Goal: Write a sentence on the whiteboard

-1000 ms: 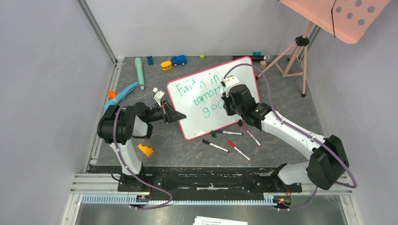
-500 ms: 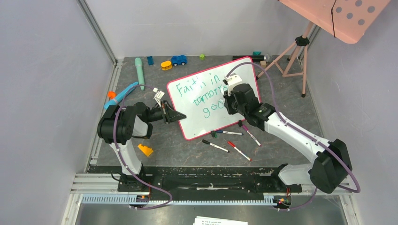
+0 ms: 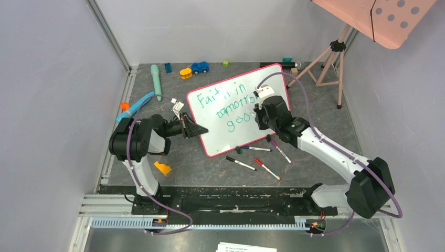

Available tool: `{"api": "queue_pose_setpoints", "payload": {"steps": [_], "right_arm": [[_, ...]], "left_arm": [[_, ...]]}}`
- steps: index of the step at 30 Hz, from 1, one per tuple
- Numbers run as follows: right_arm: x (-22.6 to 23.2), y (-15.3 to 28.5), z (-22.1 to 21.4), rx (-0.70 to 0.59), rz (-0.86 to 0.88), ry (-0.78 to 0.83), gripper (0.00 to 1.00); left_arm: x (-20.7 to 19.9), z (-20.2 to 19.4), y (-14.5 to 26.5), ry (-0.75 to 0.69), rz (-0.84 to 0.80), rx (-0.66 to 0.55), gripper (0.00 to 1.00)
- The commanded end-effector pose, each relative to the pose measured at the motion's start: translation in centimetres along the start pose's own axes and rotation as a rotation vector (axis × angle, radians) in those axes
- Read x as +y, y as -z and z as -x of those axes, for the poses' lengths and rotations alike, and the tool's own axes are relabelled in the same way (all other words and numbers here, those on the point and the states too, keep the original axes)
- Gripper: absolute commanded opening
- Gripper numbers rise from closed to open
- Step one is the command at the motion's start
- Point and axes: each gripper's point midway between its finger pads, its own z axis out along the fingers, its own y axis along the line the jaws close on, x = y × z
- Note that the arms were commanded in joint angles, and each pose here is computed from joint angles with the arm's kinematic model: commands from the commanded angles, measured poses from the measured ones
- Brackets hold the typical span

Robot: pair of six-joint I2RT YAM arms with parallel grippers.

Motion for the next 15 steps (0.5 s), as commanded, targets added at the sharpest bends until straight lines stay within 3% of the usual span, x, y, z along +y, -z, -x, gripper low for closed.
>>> {"api": "queue_pose_setpoints", "payload": {"steps": [1,15], "right_arm": [[-0.75,0.71,1.19,-0.051,-0.023,-0.005,0.0],[-0.86,0.59,1.45,-0.059,-0.02,0.006,0.0]], "left_arm": [[-1.46,0.28,-0.3,-0.163,-0.077,0.028,0.02],[-1.51,0.28,-0.29,-0.164,-0.077,0.027,0.02]]}}
